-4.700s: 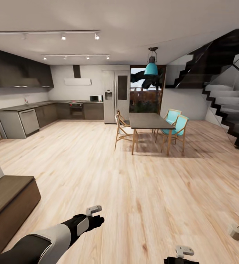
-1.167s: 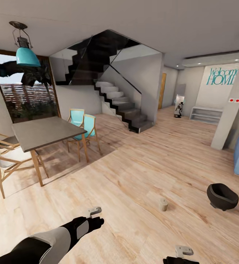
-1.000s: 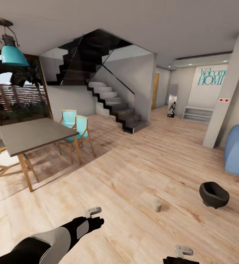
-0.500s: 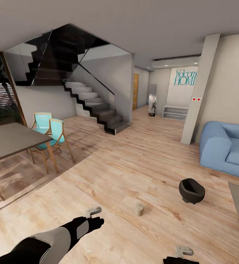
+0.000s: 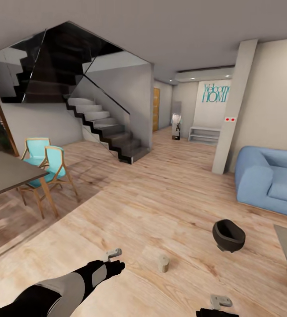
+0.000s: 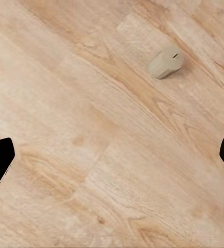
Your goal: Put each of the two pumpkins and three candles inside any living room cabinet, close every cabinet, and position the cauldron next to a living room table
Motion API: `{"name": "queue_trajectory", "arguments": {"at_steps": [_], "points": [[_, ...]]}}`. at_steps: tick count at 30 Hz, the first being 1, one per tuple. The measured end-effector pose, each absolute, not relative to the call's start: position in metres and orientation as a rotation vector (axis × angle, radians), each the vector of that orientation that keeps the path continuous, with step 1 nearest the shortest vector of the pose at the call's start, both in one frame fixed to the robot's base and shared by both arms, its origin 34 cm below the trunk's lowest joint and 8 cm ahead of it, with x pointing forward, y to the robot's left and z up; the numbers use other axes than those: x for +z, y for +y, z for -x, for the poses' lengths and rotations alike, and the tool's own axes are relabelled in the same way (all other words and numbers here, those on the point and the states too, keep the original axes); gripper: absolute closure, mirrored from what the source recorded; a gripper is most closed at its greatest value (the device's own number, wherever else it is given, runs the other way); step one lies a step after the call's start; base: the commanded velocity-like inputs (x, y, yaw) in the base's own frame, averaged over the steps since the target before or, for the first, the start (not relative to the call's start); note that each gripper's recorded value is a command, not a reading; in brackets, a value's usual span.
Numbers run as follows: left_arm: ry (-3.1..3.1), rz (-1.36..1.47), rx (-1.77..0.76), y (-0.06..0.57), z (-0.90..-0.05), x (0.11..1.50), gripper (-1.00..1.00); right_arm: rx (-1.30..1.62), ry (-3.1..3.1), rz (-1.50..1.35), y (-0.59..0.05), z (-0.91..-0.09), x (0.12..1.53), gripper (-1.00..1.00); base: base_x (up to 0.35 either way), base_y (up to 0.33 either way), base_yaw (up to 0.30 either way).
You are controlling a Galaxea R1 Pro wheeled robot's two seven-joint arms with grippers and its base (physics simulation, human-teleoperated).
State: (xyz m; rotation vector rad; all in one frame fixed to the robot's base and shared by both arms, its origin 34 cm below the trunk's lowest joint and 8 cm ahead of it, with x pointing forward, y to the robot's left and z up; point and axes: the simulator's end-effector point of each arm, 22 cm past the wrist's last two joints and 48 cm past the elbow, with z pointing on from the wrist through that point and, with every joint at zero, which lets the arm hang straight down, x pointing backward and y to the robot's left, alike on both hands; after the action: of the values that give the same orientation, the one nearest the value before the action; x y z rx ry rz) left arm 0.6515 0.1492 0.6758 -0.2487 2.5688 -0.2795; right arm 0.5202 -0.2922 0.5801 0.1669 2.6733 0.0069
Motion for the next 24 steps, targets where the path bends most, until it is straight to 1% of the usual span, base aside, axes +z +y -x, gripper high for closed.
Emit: {"name": "queue_trajectory", "arguments": {"at_steps": [11,15,19,24], "points": [[2.569,0.248,-0.28,0.1487,-0.6514,0.6759,-1.0,0.005,2.682,-0.166,-0.2924,-0.5139,0.5768,-1.0,0.334,0.141,0.0],[2.567,0.249,-0.28,0.1491,-0.6517,0.676,-1.0,0.005,2.684,-0.169,-0.2924,-0.5121,0.5759,-1.0,0.335,0.061,0.0],[2.563,0.247,-0.278,0.1491,-0.6528,0.6763,-1.0,0.012,2.684,-0.169,-0.2913,-0.5123,0.5757,-1.0,0.157,0.005,0.0],[2.531,0.25,-0.272,0.1508,-0.6586,0.6797,-1.0,0.016,2.681,-0.169,-0.2904,-0.5136,0.5762,-1.0,0.036,0.001,0.0]]}}
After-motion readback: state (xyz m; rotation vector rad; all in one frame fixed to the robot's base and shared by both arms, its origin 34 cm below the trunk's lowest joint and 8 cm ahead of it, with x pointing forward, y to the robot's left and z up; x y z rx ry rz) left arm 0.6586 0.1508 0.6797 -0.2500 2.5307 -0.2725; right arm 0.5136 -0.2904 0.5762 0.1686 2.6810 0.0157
